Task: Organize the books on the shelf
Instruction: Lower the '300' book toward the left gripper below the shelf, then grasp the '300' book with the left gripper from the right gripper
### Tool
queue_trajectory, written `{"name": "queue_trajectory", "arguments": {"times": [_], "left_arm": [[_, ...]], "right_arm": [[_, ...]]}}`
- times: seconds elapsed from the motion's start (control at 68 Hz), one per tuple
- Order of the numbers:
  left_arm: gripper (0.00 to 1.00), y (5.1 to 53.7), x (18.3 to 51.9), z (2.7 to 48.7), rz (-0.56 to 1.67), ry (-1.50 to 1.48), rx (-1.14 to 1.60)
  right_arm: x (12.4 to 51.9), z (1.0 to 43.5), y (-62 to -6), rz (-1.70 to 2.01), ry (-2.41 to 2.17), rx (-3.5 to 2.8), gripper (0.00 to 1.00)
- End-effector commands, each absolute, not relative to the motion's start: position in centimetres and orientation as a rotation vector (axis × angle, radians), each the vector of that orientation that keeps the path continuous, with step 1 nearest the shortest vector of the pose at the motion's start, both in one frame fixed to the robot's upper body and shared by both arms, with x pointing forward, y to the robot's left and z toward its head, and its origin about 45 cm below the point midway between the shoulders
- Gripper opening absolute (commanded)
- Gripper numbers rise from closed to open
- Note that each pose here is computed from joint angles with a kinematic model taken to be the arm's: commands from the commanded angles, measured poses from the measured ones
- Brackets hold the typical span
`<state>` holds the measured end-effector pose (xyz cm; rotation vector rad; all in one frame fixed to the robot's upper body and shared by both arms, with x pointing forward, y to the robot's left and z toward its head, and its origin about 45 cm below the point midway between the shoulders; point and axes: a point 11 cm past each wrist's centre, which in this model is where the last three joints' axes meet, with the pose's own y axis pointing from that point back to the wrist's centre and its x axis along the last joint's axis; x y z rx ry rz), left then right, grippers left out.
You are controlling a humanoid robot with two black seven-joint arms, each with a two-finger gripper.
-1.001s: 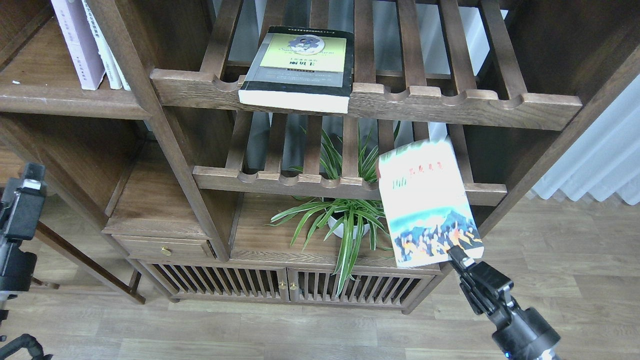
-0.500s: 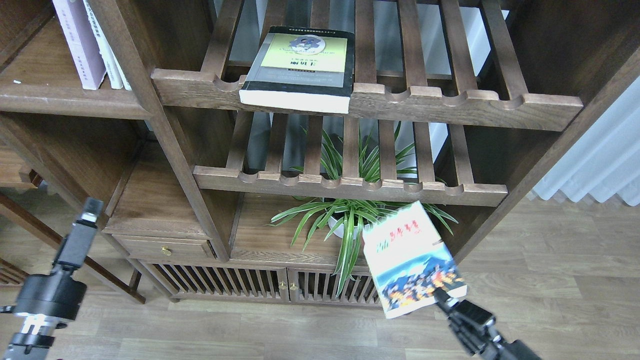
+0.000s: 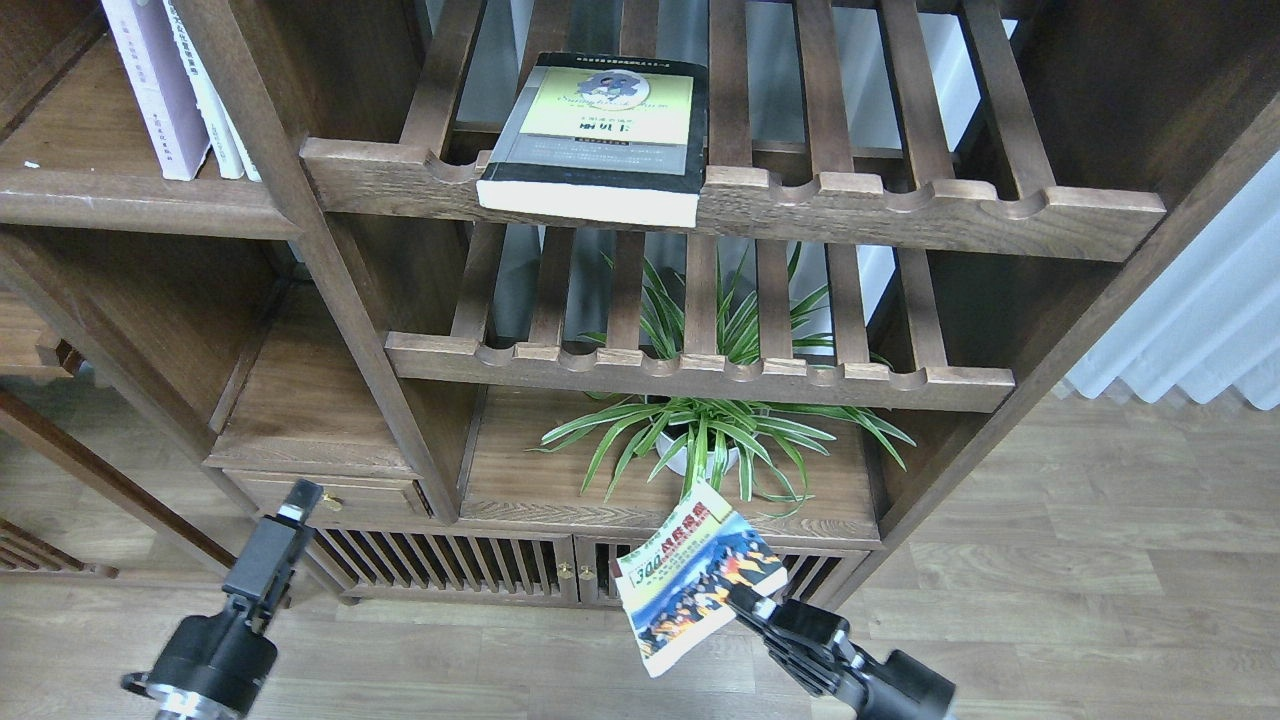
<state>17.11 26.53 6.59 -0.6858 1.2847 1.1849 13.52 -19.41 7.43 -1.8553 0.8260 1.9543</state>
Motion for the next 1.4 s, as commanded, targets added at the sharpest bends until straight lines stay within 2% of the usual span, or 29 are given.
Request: {"name": "queue_trajectory", "arguments": {"times": [0.0, 0.706, 1.177, 1.207, 1.251, 1.265, 1.28, 1.295, 1.31, 1.339, 1.354, 1.383], "left_arm": [[0.99, 25.2, 16.1, 6.0, 1.149, 1.373, -0.681], [0.98, 16.0, 13.0, 3.7, 1.033, 1.613, -0.724], [0.97, 13.0, 12.2, 3.2, 1.008, 1.694, -0.757], [0.94, 12.8, 12.4, 3.3, 1.006, 1.695, -0.766], [0.85, 13.0, 12.6, 3.4, 1.015, 1.69, -0.78], [0.65, 13.6, 13.0, 3.3, 1.039, 1.678, -0.801], [0.61, 13.7, 13.0, 3.3, 1.042, 1.678, -0.802], [0.49, 14.0, 13.1, 3.2, 1.054, 1.678, -0.813], [0.42, 14.2, 13.1, 3.0, 1.065, 1.678, -0.817], [0.31, 14.3, 13.1, 2.8, 1.073, 1.682, -0.819], [0.17, 14.5, 13.0, 2.6, 1.085, 1.688, -0.82], [0.03, 14.8, 12.8, 2.1, 1.104, 1.695, -0.817]], "right_arm": [[13.6, 7.6, -18.1, 1.975, 0.77, -1.887, 0.06], [12.8, 8.4, -14.8, 1.997, 0.651, -1.863, 0.06], [10.8, 8.4, -13.3, 2.044, 0.592, -1.844, 0.06], [10.7, 8.4, -13.3, 2.044, 0.593, -1.846, 0.06], [10.7, 8.4, -13.4, 2.046, 0.595, -1.849, 0.06], [10.6, 8.3, -13.4, 2.046, 0.597, -1.846, 0.06], [10.6, 8.3, -13.4, 2.046, 0.597, -1.846, 0.06], [10.6, 8.3, -13.4, 2.046, 0.597, -1.846, 0.06], [10.5, 8.3, -13.5, 2.048, 0.599, -1.845, 0.06], [10.5, 8.3, -13.5, 2.048, 0.599, -1.847, 0.06], [10.5, 8.3, -13.5, 2.048, 0.599, -1.847, 0.06], [10.4, 8.2, -13.5, 2.051, 0.602, -1.845, 0.06]]}}
